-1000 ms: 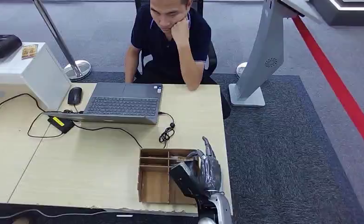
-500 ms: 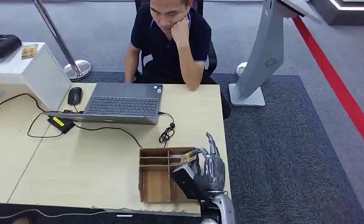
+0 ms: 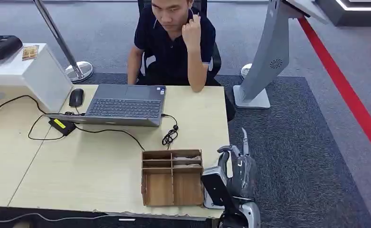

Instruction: Pass the card to the sensor for recognition and then transmit it.

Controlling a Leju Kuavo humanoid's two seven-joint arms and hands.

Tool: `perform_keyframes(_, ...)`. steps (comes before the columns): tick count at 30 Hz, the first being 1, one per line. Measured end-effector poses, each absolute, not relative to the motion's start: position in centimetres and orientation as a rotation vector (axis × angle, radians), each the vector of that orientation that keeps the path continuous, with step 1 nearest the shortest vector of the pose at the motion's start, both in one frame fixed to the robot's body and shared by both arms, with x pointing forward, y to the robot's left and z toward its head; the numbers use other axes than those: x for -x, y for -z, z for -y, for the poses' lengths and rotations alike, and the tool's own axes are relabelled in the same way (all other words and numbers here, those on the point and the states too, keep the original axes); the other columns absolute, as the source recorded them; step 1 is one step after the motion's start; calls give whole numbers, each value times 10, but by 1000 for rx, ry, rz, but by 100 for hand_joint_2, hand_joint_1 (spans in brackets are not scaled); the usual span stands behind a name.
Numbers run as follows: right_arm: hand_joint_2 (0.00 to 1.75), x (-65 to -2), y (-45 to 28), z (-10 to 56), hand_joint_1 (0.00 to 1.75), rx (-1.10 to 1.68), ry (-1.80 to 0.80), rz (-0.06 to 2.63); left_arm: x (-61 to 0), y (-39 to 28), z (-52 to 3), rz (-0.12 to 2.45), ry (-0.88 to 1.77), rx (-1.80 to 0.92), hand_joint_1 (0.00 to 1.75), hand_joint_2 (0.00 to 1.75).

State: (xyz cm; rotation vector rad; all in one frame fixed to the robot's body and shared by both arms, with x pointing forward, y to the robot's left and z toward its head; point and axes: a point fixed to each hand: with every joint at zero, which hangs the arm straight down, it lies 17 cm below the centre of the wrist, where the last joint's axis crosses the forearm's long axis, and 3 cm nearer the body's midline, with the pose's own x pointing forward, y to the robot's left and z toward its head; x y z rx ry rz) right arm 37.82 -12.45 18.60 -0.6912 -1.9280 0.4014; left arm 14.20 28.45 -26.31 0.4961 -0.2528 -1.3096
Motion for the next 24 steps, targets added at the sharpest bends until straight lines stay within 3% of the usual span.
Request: perform_keyframes(24, 175, -378, -222, 129, 175, 685, -317, 2026, -142, 263, -285, 255, 1308, -499, 0, 0)
